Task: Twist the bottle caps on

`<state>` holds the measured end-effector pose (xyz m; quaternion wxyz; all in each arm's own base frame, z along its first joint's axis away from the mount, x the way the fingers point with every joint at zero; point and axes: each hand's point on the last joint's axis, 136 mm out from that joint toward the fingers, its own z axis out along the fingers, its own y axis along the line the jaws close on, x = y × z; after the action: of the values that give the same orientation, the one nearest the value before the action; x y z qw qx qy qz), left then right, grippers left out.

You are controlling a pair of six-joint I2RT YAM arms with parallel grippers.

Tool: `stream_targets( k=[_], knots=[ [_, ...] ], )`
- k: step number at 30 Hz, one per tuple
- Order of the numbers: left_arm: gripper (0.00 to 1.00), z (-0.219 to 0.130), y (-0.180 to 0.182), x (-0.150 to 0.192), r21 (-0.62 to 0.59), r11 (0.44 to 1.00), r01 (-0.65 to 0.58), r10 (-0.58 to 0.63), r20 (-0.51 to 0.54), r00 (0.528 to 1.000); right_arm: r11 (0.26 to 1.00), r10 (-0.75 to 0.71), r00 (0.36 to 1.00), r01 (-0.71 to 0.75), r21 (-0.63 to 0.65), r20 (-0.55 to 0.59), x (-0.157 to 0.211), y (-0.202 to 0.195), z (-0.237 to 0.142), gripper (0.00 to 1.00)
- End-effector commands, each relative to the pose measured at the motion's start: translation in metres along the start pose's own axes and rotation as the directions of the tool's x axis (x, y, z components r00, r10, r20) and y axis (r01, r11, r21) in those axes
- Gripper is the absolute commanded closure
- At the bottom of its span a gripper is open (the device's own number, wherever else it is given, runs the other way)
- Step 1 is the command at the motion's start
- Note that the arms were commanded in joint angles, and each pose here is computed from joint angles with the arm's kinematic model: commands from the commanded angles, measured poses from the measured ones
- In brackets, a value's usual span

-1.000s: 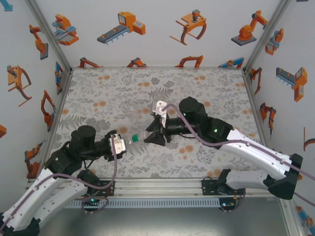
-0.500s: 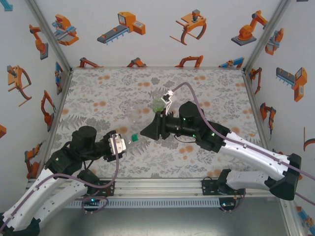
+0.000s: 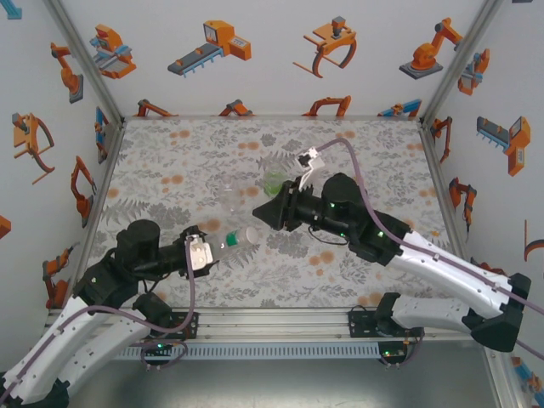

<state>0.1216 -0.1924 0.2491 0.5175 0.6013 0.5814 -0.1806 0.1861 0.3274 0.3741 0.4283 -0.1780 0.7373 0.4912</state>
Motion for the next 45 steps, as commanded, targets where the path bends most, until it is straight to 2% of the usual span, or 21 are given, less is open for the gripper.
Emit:
stream_targets(
  k=[1,4,7,10,12,14,16,21,26,30,36,45],
  knots=[
    [1.00,-0.003,-0.001,-0.019,0.009,1.000,-0.016,0.015,0.091,0.996,0.963,-0.236,0.959,0.253,-0.097,0.158,-0.037,0.034,-0.025,0.59],
    [1.00,-0.002,-0.001,-0.021,0.017,1.000,-0.007,0.006,0.098,0.995,0.914,-0.340,0.929,0.364,-0.182,0.147,-0.027,0.050,-0.030,0.52],
    [1.00,-0.001,0.000,-0.020,0.015,1.000,-0.004,0.002,0.090,0.996,0.888,-0.364,0.925,0.379,-0.259,0.106,-0.018,0.062,-0.030,0.43],
    [1.00,0.000,0.006,-0.016,-0.012,1.000,0.007,-0.006,0.066,0.998,0.939,-0.270,0.962,0.273,-0.207,0.045,-0.021,0.053,-0.021,0.37],
    [1.00,0.002,0.011,-0.011,-0.039,0.999,0.017,-0.016,0.033,0.999,0.971,-0.196,0.980,0.196,-0.134,0.008,-0.021,0.040,-0.015,0.36],
    [1.00,0.002,0.017,-0.006,-0.072,0.997,0.026,-0.026,0.002,1.000,0.997,-0.065,0.998,0.064,-0.043,-0.011,-0.017,0.021,-0.007,0.35],
    [1.00,0.002,0.022,-0.002,-0.099,0.995,0.029,-0.031,-0.017,0.999,0.999,0.016,0.999,-0.017,-0.031,-0.042,-0.008,0.016,0.000,0.34],
    [1.00,0.003,0.028,0.003,-0.129,0.991,0.033,-0.039,-0.045,0.998,0.976,0.207,0.973,-0.213,-0.043,-0.105,0.010,0.013,0.018,0.33],
    [1.00,0.003,0.037,0.009,-0.180,0.983,0.044,-0.059,-0.077,0.995,0.953,0.282,0.940,-0.298,-0.057,-0.189,0.026,0.012,0.033,0.32],
    [1.00,0.002,0.040,0.010,-0.202,0.978,0.046,-0.064,-0.082,0.995,0.942,0.304,0.920,-0.329,-0.064,-0.245,0.037,0.012,0.043,0.32],
    [1.00,0.001,0.033,0.003,-0.166,0.985,0.038,-0.045,-0.039,0.998,0.935,0.319,0.907,-0.349,-0.066,-0.276,0.043,0.011,0.056,0.33],
    [1.00,0.002,0.030,0.003,-0.146,0.989,0.037,-0.043,-0.038,0.998,0.931,0.326,0.902,-0.358,-0.068,-0.283,0.047,0.009,0.067,0.43]
  ],
)
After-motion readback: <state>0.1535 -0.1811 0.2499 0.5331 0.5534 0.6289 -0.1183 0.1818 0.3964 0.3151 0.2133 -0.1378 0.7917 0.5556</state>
